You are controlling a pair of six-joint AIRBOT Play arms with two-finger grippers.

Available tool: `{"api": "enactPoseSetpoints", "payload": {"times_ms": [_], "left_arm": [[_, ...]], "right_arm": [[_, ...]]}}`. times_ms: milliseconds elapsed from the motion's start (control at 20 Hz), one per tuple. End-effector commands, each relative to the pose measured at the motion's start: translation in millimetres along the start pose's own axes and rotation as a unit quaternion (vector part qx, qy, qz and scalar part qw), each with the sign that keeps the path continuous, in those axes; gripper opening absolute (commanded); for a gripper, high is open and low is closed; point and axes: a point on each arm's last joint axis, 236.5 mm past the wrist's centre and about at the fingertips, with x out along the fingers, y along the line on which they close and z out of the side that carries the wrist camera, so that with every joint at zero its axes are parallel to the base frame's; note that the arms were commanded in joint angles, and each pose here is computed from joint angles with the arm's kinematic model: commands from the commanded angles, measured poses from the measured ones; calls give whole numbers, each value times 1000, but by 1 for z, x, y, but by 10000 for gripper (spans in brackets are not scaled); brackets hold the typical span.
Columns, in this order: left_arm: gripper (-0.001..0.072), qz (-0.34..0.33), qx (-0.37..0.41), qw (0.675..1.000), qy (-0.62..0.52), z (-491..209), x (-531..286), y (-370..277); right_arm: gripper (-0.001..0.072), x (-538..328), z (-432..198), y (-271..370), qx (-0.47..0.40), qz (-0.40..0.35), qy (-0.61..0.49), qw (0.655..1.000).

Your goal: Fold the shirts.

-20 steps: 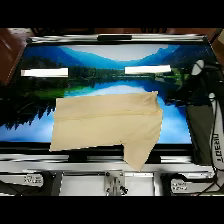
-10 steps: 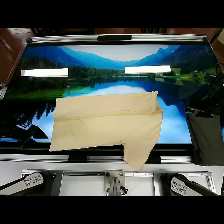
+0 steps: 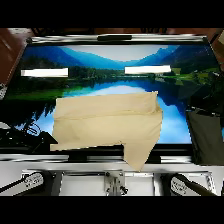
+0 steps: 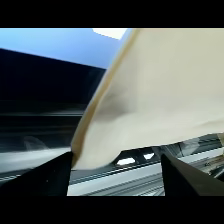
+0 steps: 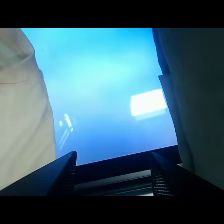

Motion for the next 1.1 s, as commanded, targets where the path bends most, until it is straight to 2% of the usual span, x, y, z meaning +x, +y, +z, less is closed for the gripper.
{"api": "enactPoseSetpoints", "payload": {"times_ms": [0, 50, 150, 250, 350, 500, 600, 750, 1050], "left_arm": [[633, 20, 9, 1000, -21, 8, 17, 2], [545, 26, 8, 999, -25, 10, 20, 2], [223, 32, -14, 999, -40, 18, 21, 3], [41, 31, -16, 999, -40, 17, 21, 3], [40, 31, -14, 999, -40, 17, 21, 3], [40, 30, -4, 999, -34, 14, 20, 2], [40, 28, 0, 999, -28, 12, 21, 1], [40, 23, -1, 999, -30, 12, 21, -1], [40, 22, 1, 999, -26, 11, 21, -2]], "right_arm": [[590, 0, 0, 0, 1, 0, -1, 1000], [589, 0, -1, 0, 1, 0, 2, 1000], [589, 0, -6, 0, 1, 0, 12, 1000], [590, 5, -19, 1, -4, 4, 39, 999], [590, 25, -62, 19, -32, 50, 117, 991], [591, 53, -123, 71, -18, 195, 187, 963], [590, 80, -145, 76, 31, 201, 185, 961], [590, 100, -186, 84, 7, 193, 217, 957], [588, 126, -198, 115, 3, 193, 198, 961]]}}
